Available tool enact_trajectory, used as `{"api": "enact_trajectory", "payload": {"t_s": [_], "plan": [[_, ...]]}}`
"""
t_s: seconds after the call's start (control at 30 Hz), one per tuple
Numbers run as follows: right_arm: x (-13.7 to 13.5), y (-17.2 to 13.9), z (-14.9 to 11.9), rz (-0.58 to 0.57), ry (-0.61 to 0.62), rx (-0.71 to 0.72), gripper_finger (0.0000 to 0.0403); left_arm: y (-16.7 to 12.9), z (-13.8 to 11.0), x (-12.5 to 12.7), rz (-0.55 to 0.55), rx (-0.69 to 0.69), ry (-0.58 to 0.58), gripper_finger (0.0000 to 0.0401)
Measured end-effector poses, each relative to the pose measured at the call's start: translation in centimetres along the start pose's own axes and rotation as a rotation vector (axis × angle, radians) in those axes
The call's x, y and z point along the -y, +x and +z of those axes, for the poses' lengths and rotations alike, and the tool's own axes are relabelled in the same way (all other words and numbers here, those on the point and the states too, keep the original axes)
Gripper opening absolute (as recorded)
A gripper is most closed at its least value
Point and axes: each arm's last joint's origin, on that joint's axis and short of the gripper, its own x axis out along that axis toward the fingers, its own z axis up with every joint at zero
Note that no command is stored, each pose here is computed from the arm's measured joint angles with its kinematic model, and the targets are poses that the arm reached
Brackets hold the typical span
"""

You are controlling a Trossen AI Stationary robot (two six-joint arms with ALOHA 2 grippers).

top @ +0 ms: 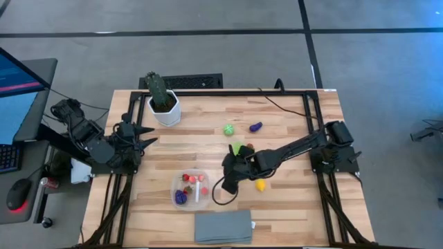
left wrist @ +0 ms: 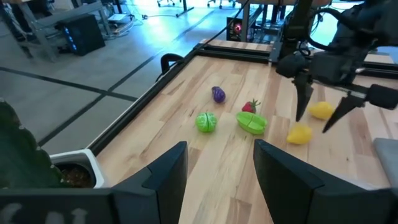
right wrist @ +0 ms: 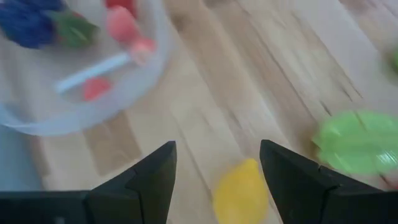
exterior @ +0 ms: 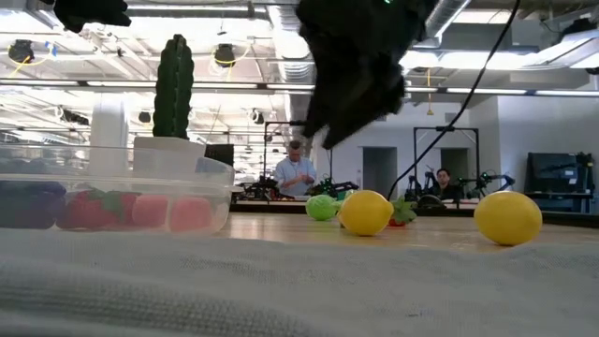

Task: Pick and placing Produce into tupperware
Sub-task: Put the left lemon into the transparent bin

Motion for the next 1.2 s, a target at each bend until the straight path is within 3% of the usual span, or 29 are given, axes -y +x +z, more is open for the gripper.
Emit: {"api": "enact_trajectory", "payload": {"t_s": [0.43, 0.77, 0.93, 1.2], "plan": [[0.2, -0.9, -2.7, -0.221, 0.160, -0.091, 0.0256, 0.0, -0.2, -0.2, 0.032, 0.002, 0.029, 0.0174], [-0.4, -0.9, -2.9, -0.202, 0.119, -0.066, 0.0256, 0.0, -0.3, -0.3, 0.039, -0.004, 0.024, 0.0174], [-0.7, 0.0, -4.6, -0.179, 0.074, -0.042, 0.0256, 0.0, -0.3, -0.3, 0.041, -0.007, 0.030, 0.0174], [-1.1, 0.2, -6.3, -0.192, 0.125, -0.053, 0.0256, 0.0, -0.7, -0.6, 0.056, -0.036, 0.053, 0.0174]]}}
